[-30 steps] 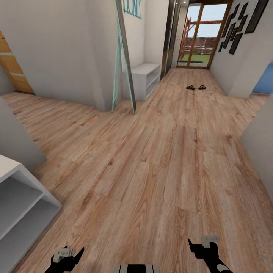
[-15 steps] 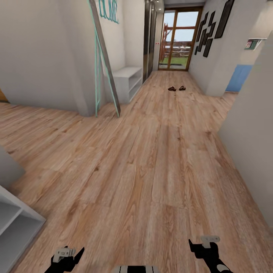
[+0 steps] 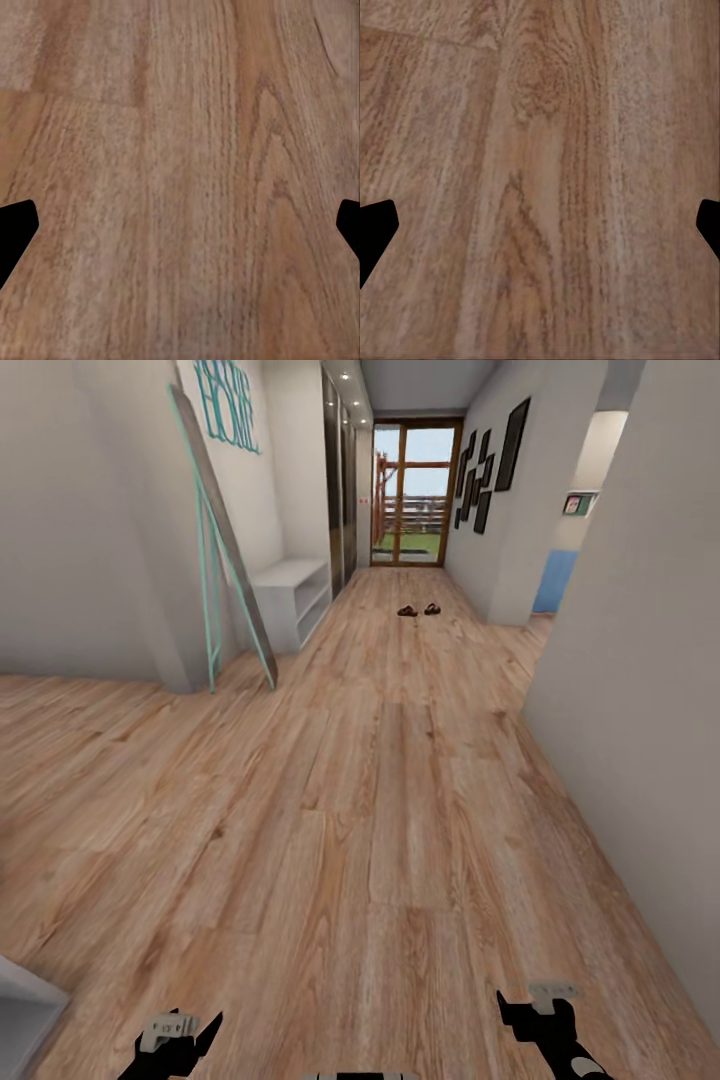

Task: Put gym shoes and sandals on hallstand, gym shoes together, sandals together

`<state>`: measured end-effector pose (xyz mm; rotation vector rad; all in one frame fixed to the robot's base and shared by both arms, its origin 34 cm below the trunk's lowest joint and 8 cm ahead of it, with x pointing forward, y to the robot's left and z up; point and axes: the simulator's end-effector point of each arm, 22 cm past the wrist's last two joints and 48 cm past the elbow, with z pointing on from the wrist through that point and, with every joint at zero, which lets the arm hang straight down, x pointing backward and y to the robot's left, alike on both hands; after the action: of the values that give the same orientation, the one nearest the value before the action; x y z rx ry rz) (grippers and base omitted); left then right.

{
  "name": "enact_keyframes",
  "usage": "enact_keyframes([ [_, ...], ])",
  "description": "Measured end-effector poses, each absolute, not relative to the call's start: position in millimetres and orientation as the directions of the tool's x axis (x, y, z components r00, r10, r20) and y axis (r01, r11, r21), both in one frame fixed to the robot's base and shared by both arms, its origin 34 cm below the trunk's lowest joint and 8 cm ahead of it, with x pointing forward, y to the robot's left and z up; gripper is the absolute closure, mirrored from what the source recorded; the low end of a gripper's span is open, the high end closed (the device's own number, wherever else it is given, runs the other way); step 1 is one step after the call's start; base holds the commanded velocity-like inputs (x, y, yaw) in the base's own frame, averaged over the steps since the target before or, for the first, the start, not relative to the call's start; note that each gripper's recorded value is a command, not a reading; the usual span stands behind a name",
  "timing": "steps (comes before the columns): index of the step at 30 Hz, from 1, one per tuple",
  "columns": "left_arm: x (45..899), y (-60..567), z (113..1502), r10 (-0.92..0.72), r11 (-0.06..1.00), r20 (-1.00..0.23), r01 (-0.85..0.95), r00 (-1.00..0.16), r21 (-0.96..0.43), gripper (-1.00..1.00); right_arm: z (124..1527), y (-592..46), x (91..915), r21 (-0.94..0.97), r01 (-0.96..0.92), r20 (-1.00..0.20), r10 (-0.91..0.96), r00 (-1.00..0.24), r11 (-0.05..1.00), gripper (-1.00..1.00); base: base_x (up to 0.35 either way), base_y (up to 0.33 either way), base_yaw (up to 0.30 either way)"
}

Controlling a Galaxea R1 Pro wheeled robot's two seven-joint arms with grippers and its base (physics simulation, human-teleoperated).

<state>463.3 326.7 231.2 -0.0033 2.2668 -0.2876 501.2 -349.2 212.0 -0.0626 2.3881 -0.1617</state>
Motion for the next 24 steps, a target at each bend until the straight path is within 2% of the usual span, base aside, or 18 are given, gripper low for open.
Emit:
enact_keyframes([
  [7, 467, 327, 247, -0.097, 0.974, -0.749, 0.093, -0.655, -0.208, -1.00, 227, -347, 505, -0.132, -0.001, -0.674, -0.090, -0.733, 0.991, -1.00, 0.000, 0.000, -0.177],
  [24, 475, 326, 280, -0.098, 0.974, -0.748, 0.092, -0.656, -0.208, -1.00, 260, -344, 514, -0.128, -0.010, -0.673, -0.094, -0.734, 0.992, -1.00, 0.000, 0.000, -0.009],
])
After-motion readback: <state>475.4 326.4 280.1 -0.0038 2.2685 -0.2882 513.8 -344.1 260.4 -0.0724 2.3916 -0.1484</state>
